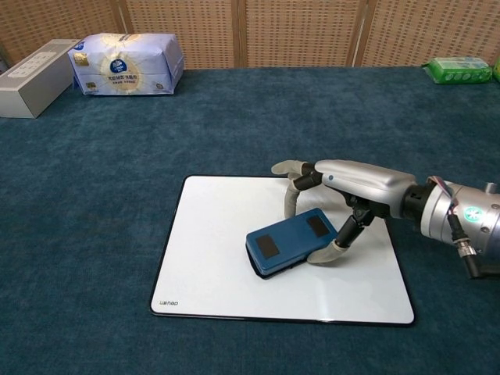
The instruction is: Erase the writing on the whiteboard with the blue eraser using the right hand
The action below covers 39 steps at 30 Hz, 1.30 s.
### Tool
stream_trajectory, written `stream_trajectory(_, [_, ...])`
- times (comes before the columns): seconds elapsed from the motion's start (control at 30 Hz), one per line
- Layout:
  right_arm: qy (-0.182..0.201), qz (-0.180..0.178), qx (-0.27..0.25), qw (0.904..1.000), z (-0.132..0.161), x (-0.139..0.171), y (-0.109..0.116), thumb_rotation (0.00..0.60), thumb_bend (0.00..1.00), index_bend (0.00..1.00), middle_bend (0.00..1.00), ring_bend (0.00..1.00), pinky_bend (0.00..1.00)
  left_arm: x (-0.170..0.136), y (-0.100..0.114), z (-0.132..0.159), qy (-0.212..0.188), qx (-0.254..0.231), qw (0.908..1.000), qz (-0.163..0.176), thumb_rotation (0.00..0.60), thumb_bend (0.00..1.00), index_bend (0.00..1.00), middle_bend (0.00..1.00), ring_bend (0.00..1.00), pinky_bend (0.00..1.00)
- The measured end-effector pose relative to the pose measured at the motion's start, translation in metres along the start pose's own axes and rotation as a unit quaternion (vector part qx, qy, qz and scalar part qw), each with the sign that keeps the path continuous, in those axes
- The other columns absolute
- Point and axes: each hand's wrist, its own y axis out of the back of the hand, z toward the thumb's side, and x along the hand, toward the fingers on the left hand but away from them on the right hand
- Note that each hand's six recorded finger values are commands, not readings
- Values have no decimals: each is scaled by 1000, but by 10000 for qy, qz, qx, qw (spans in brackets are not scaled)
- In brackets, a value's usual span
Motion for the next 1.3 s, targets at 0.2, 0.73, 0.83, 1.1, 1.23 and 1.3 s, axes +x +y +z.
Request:
stream_trajectory(0.2, [136, 44, 19, 9999, 18, -3, -2, 600, 161, 801, 13, 0, 0, 1, -1, 1, -22, -2, 10000, -18, 600, 428, 320, 262, 157, 0])
stream_trajectory(0.73, [-105, 87, -55, 9999, 3, -4, -10, 600, 162, 802, 14, 0, 0, 1, 2, 4, -46, 28, 10000, 35, 600, 427, 320, 261, 156, 0])
stream_trajectory(0.83, [-128, 61, -36, 9999, -2, -3, -8, 600, 162, 801, 15, 0, 0, 1, 3, 4, -50, 32, 10000, 40, 600, 427, 320, 261, 156, 0])
stream_trajectory(1.1, [-310, -47, 52, 9995, -24, 10, 5, 600, 161, 801, 21, 0, 0, 0, 4, 6, -66, 40, 10000, 57, 600, 429, 320, 261, 156, 0])
stream_trajectory(1.23, [-427, -101, 165, 9989, -36, 18, 13, 600, 162, 800, 21, 0, 0, 1, 4, 7, -83, 47, 9999, 54, 600, 427, 320, 261, 156, 0])
stream_trajectory(1.3, [-487, -121, 224, 9985, -42, 22, 18, 600, 162, 798, 21, 0, 0, 1, 4, 7, -83, 46, 9999, 58, 600, 427, 320, 261, 156, 0])
